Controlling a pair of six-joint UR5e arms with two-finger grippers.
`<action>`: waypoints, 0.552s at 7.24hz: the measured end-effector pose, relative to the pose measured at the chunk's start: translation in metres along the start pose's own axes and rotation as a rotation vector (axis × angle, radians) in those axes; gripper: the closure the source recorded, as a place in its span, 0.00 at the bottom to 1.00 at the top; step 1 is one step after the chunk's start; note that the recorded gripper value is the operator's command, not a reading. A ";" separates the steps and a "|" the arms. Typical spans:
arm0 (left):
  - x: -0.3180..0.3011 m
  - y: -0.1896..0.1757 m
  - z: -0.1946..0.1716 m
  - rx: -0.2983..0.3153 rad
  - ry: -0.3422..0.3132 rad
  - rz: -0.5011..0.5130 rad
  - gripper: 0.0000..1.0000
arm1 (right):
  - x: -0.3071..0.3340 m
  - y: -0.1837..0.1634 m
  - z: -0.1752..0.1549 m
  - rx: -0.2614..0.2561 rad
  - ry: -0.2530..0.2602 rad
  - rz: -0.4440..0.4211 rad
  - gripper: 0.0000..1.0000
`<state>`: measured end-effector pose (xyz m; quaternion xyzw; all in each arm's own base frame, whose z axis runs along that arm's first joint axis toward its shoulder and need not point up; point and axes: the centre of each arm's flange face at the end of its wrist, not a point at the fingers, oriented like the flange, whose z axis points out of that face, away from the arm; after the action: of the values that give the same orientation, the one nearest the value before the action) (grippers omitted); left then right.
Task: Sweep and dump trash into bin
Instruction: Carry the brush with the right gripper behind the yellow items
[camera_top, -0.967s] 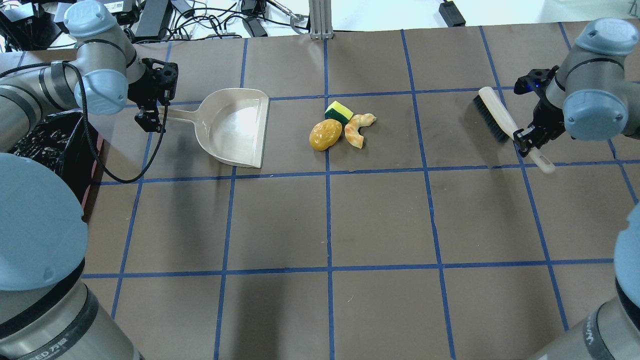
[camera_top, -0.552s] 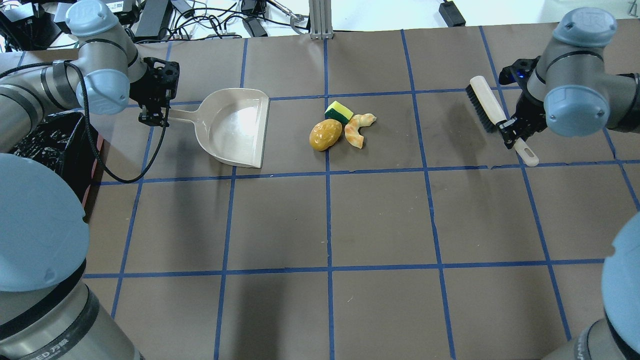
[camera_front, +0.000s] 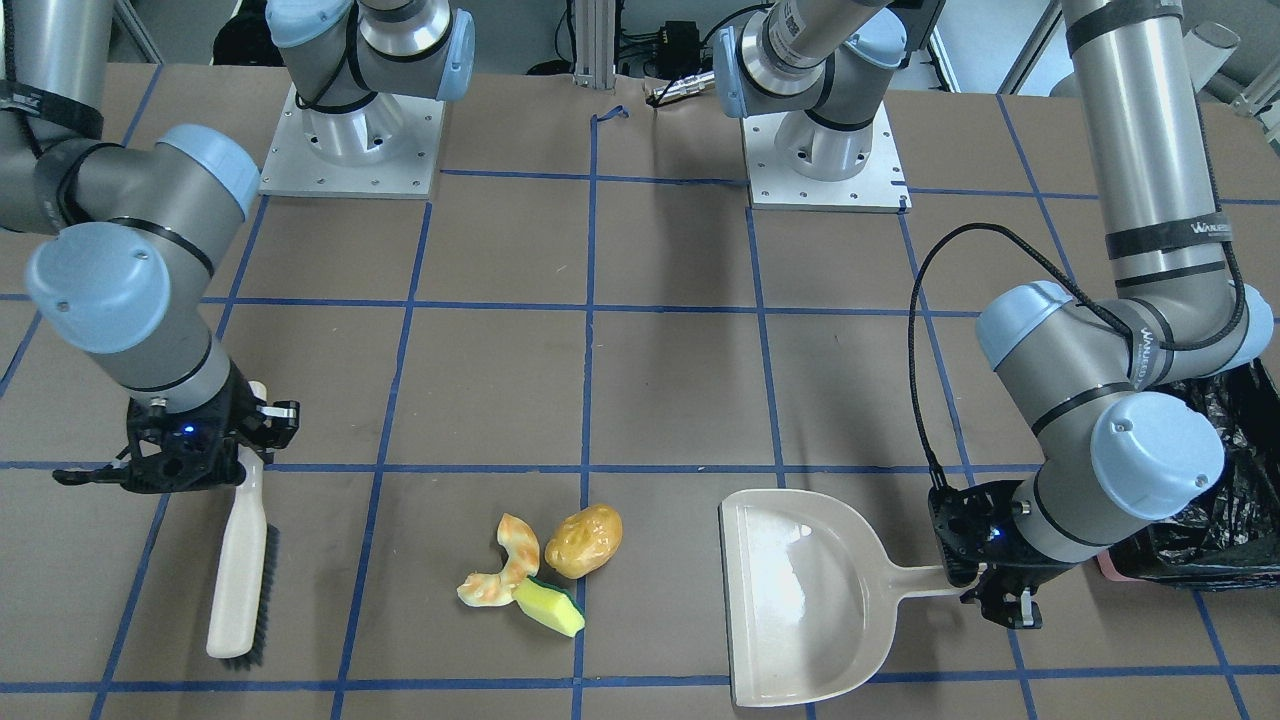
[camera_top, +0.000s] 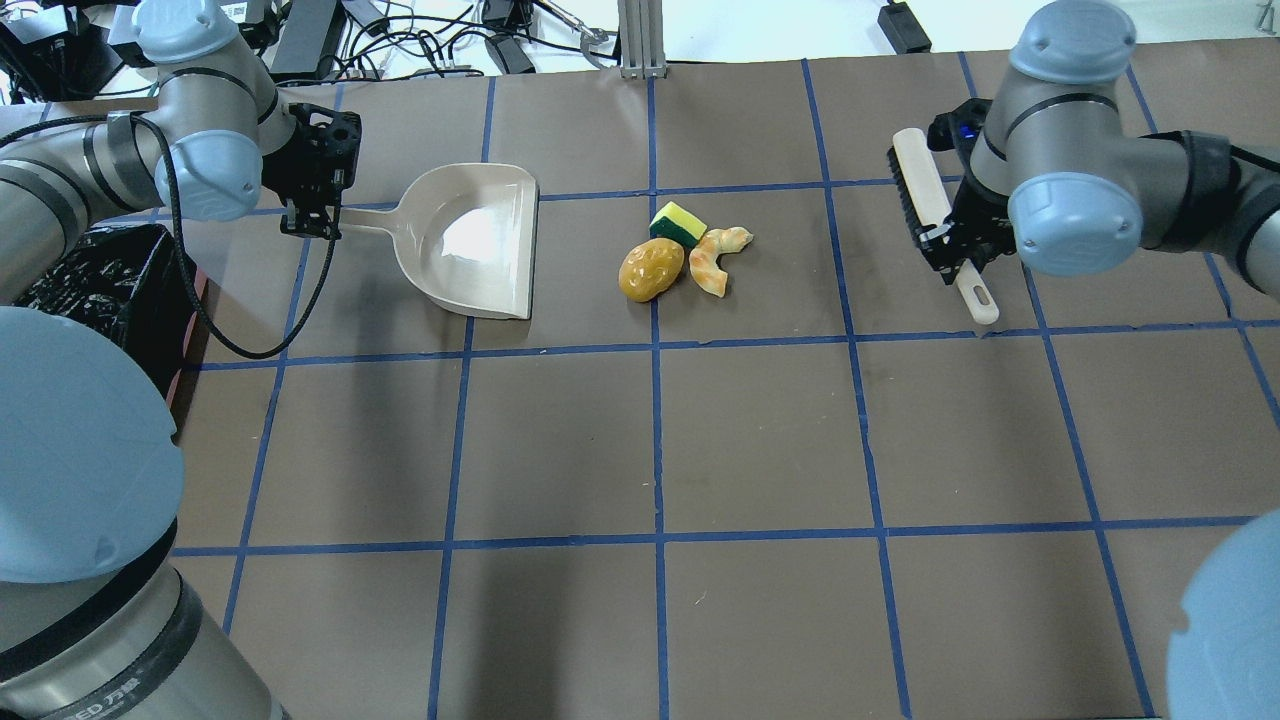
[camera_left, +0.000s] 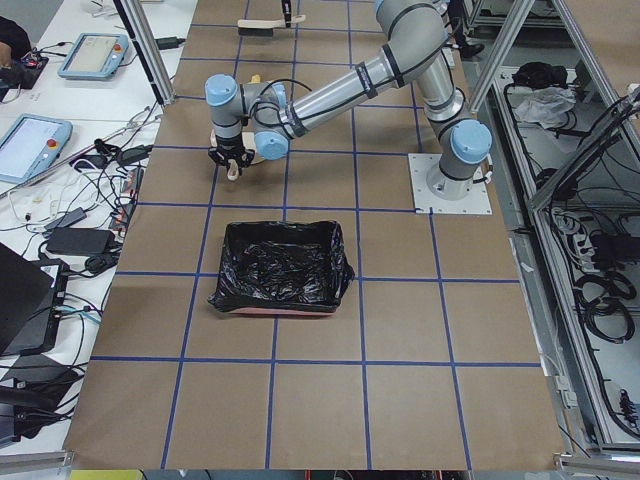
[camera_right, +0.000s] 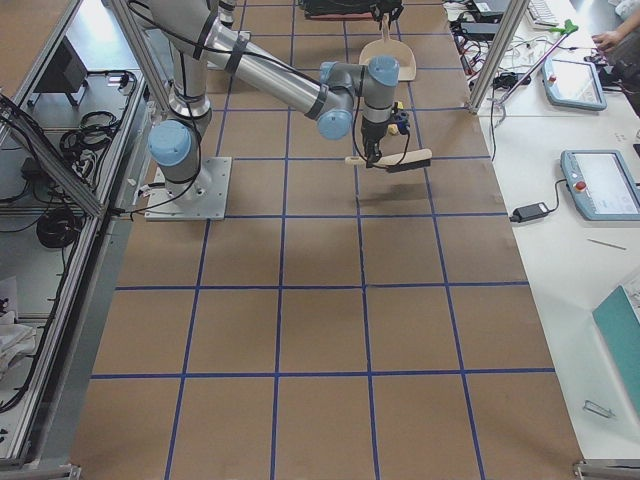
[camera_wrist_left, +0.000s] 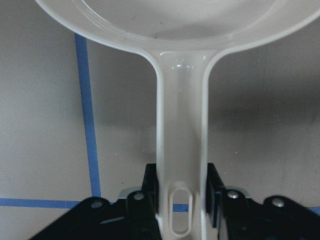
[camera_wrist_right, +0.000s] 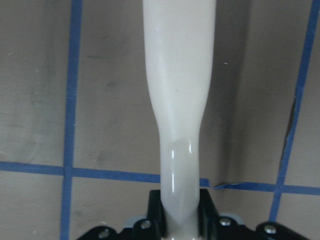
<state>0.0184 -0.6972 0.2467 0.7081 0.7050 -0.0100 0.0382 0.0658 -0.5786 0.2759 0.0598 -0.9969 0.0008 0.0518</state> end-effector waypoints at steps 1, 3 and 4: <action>0.000 -0.001 0.000 -0.003 0.004 0.006 0.90 | -0.033 0.002 -0.003 0.001 0.002 0.045 1.00; 0.002 -0.002 -0.006 -0.014 0.009 0.023 0.93 | -0.084 0.013 -0.001 -0.013 0.003 0.102 1.00; 0.003 -0.001 -0.008 -0.026 0.014 0.036 0.93 | -0.099 0.019 0.004 -0.025 0.000 0.131 1.00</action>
<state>0.0168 -0.6931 0.2547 0.7200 0.6927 0.0047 0.0427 0.1613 -0.5482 0.2622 -0.0062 -0.9986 -0.0081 0.0525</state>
